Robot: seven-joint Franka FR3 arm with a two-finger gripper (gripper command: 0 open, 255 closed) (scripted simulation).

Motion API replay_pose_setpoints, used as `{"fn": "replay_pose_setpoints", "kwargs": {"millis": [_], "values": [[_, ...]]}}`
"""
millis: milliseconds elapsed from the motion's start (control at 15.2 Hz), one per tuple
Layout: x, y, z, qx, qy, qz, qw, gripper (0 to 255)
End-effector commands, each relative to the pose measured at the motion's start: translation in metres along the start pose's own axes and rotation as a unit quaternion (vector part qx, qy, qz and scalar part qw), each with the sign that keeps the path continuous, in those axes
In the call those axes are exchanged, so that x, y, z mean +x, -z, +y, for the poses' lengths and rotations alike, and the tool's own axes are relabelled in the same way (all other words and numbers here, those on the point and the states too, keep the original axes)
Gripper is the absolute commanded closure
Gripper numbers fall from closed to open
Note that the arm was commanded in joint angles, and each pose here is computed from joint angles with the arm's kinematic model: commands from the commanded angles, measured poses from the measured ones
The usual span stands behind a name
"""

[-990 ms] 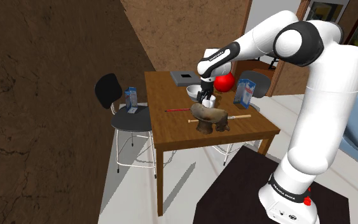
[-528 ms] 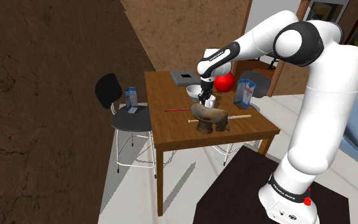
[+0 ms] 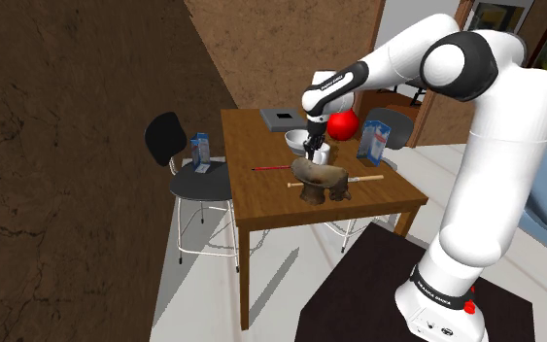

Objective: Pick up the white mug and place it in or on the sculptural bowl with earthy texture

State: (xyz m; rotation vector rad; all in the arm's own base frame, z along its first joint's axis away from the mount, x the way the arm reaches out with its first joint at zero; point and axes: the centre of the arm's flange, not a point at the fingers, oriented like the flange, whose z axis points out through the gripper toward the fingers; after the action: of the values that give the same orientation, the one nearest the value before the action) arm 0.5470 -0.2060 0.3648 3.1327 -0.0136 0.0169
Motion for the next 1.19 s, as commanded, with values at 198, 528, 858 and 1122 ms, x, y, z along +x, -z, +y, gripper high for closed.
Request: {"fn": "replay_pose_setpoints", "kwargs": {"millis": [198, 528, 858, 1122], "values": [[0.0, 0.027, 0.0, 0.0, 0.0, 0.0, 1.0, 255], [0.001, 0.053, 0.0, 0.0, 0.0, 0.0, 1.0, 255], [0.001, 0.079, 0.0, 0.0, 0.0, 0.0, 1.0, 255], [0.001, 0.101, 0.0, 0.0, 0.0, 0.0, 1.0, 255]]}}
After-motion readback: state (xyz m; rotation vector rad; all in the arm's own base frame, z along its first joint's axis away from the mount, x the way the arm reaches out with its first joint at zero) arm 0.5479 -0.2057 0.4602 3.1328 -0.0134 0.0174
